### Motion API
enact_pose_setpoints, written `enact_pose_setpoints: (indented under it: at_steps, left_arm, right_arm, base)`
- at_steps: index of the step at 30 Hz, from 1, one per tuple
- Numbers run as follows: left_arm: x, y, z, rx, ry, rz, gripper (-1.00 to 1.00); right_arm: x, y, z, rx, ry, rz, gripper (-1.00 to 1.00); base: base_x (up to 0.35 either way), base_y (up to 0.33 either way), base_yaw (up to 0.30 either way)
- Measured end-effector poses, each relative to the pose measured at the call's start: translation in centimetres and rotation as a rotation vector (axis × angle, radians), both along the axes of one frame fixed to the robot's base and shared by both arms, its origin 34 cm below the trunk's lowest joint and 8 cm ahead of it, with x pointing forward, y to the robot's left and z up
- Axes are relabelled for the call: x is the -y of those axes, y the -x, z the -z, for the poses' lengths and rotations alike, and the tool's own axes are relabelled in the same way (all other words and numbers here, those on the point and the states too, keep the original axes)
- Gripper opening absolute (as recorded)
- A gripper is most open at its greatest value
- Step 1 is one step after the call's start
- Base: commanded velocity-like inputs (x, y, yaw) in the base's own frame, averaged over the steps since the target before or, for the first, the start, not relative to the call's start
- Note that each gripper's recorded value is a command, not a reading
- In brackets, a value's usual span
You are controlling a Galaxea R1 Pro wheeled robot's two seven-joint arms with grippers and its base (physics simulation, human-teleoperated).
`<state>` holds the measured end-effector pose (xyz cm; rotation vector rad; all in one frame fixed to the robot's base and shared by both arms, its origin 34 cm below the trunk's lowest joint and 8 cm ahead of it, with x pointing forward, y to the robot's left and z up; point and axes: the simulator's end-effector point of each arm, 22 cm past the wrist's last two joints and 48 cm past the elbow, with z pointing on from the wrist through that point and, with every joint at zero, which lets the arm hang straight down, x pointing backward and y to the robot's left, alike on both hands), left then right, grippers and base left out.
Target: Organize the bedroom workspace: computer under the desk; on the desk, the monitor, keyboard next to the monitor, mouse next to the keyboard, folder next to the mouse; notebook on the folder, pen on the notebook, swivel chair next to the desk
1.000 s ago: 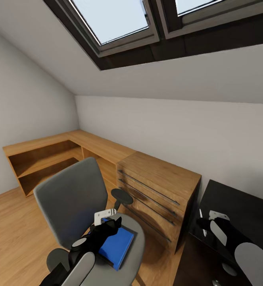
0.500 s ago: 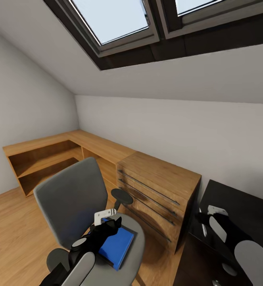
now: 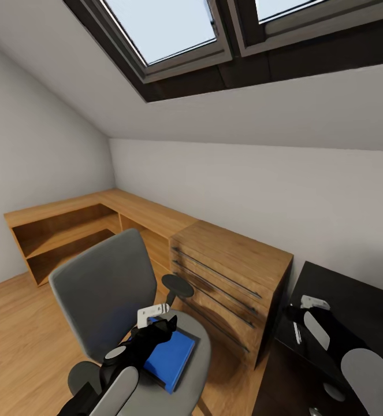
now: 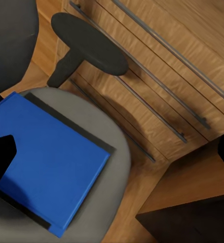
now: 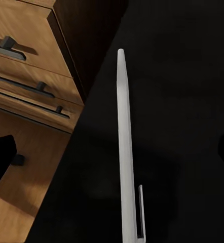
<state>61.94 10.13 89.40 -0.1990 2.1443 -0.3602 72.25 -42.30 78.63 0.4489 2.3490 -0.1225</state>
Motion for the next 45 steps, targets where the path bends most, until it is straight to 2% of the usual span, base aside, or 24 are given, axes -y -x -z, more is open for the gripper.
enact_pose_setpoints:
  at_steps: [17, 24, 31, 45]
  left_arm:
    - [0.0, 0.0, 0.0, 0.000, -0.001, 0.000, 1.00]
    - [0.0, 0.0, 0.0, 0.000, 0.000, 0.000, 1.00]
    - [-0.1, 0.0, 0.0, 0.000, -0.002, 0.000, 1.00]
    - [-0.1, 0.0, 0.0, 0.001, -0.002, -0.001, 1.00]
  right_arm:
    - [-0.3, -0.8, -1.1, 0.027, 0.001, -0.009, 1.00]
    - [-0.2, -1.6, -2.6, 0.060, 0.006, -0.020, 1.00]
    - [-1.1, -2.9, -4.8, 0.108, 0.006, -0.043, 1.00]
    - [-1.4, -3.2, -5.4, 0.119, 0.003, -0.049, 1.00]
  base:
    - [0.000, 0.000, 0.000]
    - [0.000, 0.000, 0.000]
    - [0.000, 0.000, 0.000]
    - [0.000, 0.000, 0.001]
